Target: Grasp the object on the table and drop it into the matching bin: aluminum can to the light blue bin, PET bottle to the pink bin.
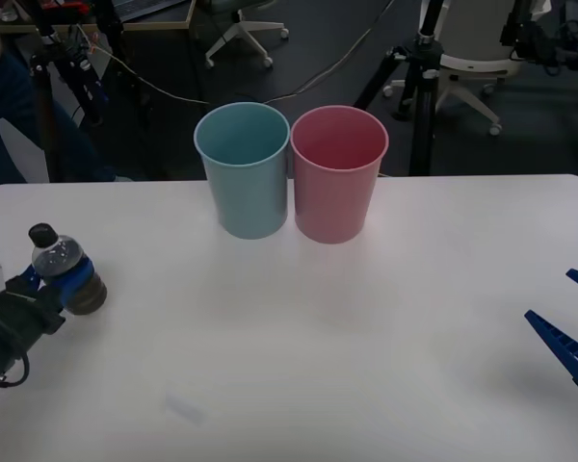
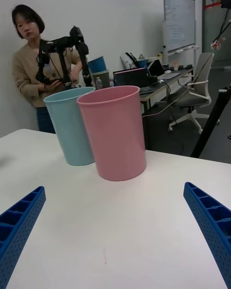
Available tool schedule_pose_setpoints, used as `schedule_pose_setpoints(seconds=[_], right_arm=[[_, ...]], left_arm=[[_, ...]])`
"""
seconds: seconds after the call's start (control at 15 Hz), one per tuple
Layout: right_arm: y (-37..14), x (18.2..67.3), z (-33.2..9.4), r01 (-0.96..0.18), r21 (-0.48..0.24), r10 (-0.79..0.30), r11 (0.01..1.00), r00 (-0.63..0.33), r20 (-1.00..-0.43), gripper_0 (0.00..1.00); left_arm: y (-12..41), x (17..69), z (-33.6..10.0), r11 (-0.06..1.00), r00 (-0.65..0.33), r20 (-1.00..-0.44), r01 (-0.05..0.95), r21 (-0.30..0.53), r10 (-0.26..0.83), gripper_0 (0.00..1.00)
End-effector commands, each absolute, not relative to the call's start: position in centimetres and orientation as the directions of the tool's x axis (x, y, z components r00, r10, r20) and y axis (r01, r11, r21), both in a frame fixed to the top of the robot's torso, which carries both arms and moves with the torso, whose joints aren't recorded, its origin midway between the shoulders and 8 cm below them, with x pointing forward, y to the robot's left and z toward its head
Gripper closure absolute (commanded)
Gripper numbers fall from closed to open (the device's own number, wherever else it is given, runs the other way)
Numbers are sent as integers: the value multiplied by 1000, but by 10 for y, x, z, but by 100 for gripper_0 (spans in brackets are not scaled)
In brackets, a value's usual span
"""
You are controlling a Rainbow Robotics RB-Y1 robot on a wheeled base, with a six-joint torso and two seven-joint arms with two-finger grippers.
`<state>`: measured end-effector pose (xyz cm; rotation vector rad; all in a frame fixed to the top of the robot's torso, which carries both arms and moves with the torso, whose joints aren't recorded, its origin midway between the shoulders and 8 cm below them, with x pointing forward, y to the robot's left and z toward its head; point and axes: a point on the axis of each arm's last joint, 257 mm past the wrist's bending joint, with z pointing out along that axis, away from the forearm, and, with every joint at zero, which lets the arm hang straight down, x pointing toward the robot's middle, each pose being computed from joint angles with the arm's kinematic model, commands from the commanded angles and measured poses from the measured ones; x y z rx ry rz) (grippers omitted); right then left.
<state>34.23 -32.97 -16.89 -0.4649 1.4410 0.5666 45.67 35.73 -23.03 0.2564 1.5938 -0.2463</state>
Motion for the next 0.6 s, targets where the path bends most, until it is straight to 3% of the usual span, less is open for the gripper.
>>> schedule_pose_setpoints(seconds=[0.07,0.6], right_arm=[[-330,342,-169,-618,39,82,785,41,-996,0],[-330,342,-169,-618,39,82,785,41,-996,0]], left_arm=[[332,433,-218,917,-45,-998,400,12,33,100],[284,390,-167,810,46,-979,555,191,200,100]])
